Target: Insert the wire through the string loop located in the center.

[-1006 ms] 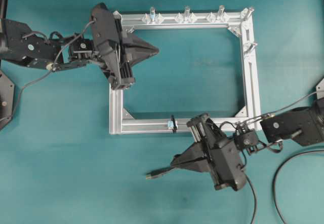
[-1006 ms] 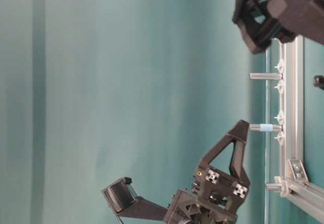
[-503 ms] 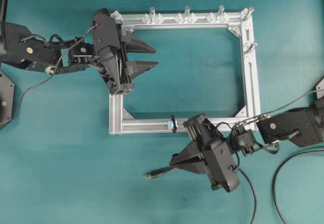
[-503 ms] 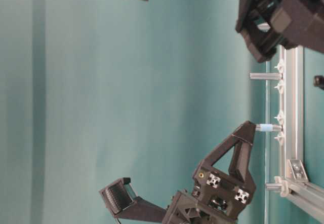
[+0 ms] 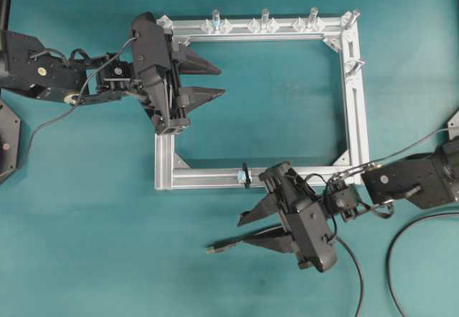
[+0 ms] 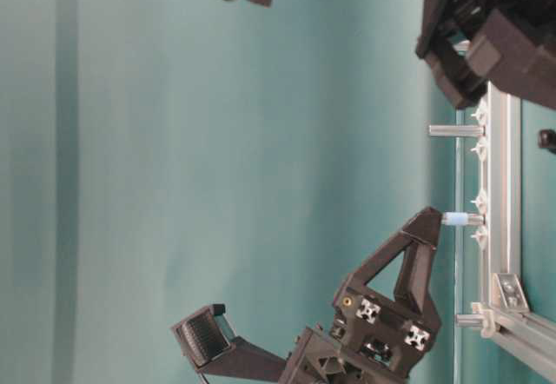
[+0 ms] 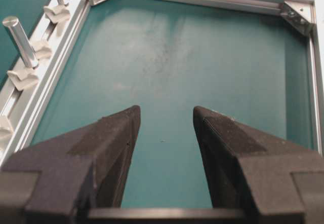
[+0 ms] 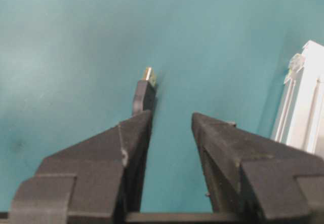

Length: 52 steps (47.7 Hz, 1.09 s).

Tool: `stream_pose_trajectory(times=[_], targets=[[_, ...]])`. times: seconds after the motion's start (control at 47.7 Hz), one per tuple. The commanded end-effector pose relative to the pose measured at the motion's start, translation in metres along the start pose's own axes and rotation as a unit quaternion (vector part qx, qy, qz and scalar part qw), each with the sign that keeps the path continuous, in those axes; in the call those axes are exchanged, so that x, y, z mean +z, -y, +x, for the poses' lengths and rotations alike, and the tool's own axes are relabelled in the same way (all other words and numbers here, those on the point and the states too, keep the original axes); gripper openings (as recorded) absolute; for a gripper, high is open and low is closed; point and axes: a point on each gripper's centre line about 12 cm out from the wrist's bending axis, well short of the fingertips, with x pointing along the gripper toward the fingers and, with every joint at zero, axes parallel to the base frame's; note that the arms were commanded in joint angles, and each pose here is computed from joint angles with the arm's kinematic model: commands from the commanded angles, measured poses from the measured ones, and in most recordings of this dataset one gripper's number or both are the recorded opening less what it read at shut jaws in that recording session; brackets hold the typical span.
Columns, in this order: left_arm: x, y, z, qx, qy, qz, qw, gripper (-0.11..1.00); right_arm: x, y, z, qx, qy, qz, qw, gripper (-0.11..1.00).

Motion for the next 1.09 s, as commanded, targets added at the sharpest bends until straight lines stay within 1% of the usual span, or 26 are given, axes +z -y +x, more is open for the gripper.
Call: stream_pose_trajectory(times=[0.0,0.168,0.419,0.734,1.069], targets=[[0.011,0.001,-0.003,-0.002,0.016,0.003,0.9999,0.50,0.013,0.000,0.002,0.001,0.020,-0.002,0.9998,0.42],[0.010,0.001,-0.003,-0.002,0.011,0.003,0.9999,0.50,0.008,-0.002,0.011,0.003,0.013,-0.002,0.9999,0.42],[0.008,0.001,-0.003,-0.002,0.005,0.003,1.0000,0.50,-0.007,-0.007,0.021,0.009,-0.004,-0.002,0.9999,0.42],[0.002,0.001,-0.005,-0.003,-0.008,0.003,1.0000,0.50,-0.026,-0.008,0.028,0.012,-0.031,0.024,0.9992,0.42],[0.000,0.001,-0.005,-0.003,-0.010,0.003,0.9999,0.50,-0.034,-0.009,0.034,0.015,-0.041,0.026,0.9987,0.42]])
